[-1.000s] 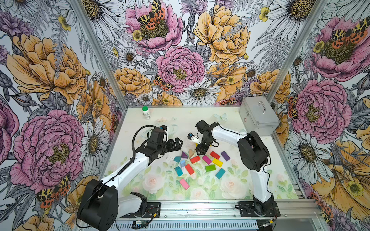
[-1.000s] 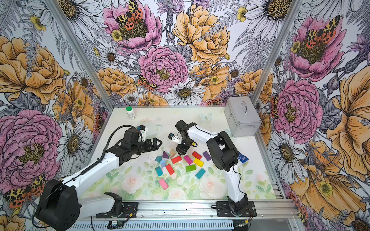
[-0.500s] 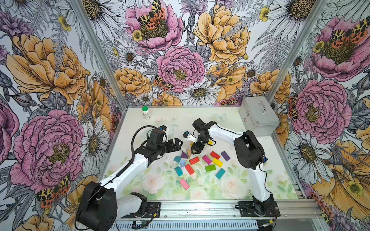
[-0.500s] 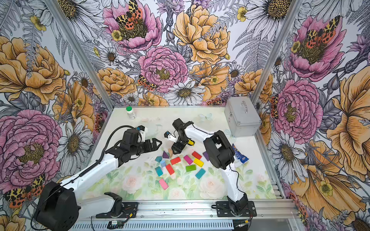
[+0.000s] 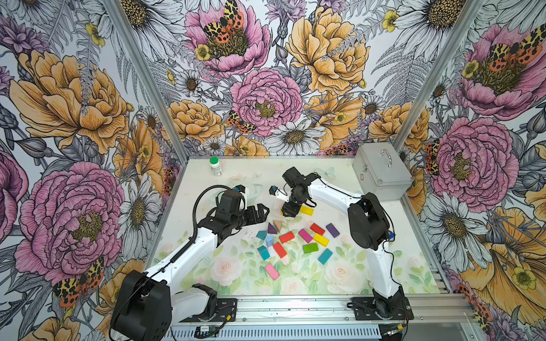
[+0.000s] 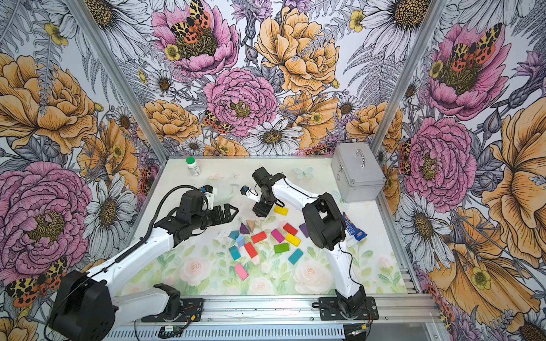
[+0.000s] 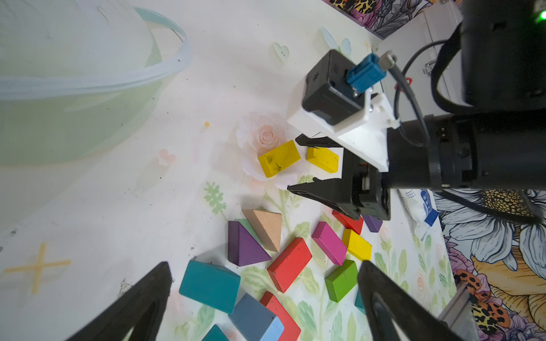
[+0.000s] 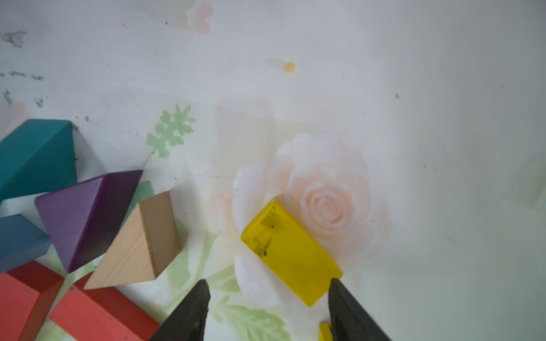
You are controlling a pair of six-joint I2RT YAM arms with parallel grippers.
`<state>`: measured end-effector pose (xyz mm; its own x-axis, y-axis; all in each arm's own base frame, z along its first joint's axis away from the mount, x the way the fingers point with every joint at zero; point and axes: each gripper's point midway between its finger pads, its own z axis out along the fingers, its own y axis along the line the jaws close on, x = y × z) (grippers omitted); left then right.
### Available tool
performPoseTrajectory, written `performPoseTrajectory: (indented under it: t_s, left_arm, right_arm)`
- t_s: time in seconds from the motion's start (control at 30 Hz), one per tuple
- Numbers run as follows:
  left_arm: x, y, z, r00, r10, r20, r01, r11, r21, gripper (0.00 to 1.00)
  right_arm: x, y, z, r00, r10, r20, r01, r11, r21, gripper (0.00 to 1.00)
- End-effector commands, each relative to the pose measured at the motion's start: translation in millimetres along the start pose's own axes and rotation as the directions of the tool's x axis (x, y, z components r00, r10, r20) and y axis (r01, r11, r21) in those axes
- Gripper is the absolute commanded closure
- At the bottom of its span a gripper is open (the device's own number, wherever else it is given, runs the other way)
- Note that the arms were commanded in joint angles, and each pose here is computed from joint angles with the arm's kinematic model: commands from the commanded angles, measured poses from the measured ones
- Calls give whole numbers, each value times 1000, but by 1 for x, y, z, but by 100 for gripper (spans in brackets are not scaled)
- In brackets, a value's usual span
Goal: Assemble a piece of candy with building blocks
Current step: Adjust the building block at the center of the board.
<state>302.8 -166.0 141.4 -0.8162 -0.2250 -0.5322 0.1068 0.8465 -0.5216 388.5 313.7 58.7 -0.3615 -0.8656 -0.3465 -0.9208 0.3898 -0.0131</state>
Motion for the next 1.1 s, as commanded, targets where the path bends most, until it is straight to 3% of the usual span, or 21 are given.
performPoseTrajectory:
  t_s: [0.0,0.27,0.6,0.7,0.87,1.07]
  left_arm:
    - [-5,0,-4,1000,-13,15,12,1000,3,1]
    - [-4,0,-1,1000,-21,3,21,1000,1,1]
    - [-4,2,3,1000,-25,-4,25,1000,-8,1]
    - [-3,3,5,1000,-26,-9,26,1000,-12,1]
    - [-5,2,9,999,-25,-19,25,1000,-15,1]
    - [-8,-5,16,999,-4,-31,4,1000,-10,1]
  right_arm:
    - [0,-20,7,996,-81,-33,83,994,71,34]
    - [0,-17,18,979,-201,-40,202,979,32,31]
    - [0,-17,48,976,-211,-47,210,977,-23,33]
    - [6,-18,51,977,-203,-58,201,979,-38,42]
    - [16,-26,44,982,-178,-68,176,984,-30,75]
    - [20,-48,35,992,-106,-67,107,994,15,79]
